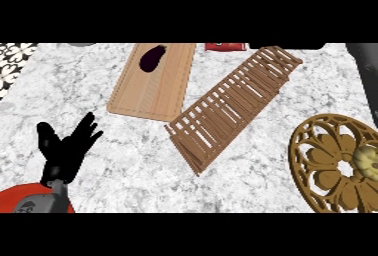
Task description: Pick the tomato from the placemat and place it in the tiered shelf
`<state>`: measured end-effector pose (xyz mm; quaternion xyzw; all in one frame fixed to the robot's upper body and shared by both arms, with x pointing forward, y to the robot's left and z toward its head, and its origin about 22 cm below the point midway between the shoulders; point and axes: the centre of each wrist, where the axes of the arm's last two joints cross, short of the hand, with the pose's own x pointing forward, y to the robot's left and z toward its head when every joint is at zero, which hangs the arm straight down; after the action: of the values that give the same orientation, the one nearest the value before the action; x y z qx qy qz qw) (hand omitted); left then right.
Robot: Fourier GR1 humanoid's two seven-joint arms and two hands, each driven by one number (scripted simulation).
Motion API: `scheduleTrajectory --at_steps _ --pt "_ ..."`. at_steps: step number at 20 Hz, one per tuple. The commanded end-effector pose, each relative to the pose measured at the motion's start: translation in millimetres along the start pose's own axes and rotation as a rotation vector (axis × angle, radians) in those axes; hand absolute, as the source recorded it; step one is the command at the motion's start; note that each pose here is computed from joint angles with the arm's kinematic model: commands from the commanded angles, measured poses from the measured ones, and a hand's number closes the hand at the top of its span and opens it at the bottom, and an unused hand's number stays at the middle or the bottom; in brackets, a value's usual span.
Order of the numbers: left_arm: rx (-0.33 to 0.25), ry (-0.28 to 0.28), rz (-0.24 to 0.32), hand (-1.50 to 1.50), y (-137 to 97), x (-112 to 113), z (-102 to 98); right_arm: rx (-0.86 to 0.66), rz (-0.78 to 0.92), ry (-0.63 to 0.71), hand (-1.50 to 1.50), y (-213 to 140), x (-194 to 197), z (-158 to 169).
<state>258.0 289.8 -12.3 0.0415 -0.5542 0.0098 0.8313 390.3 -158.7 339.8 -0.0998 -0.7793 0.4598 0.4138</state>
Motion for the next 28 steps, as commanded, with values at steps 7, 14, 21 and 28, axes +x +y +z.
scheduleTrajectory --at_steps 7,14,21,28 --pt "0.002 0.056 0.003 0.00 -10.5 -7.4 -2.5 -0.037 -0.069 0.036 1.50 -7.5 -16.2 4.7" --pt "0.021 0.057 0.006 0.00 10.7 -22.1 9.8 -0.103 -0.316 0.096 -1.50 -13.6 -20.8 -7.3" --pt "0.015 0.075 0.009 0.00 9.6 -13.8 -2.3 -0.158 -0.629 0.113 -1.50 -27.6 -21.5 -8.3" --pt "0.018 0.068 -0.001 0.00 -5.3 -9.9 -2.5 -0.420 -0.645 0.199 -1.50 -74.5 -28.2 10.0"
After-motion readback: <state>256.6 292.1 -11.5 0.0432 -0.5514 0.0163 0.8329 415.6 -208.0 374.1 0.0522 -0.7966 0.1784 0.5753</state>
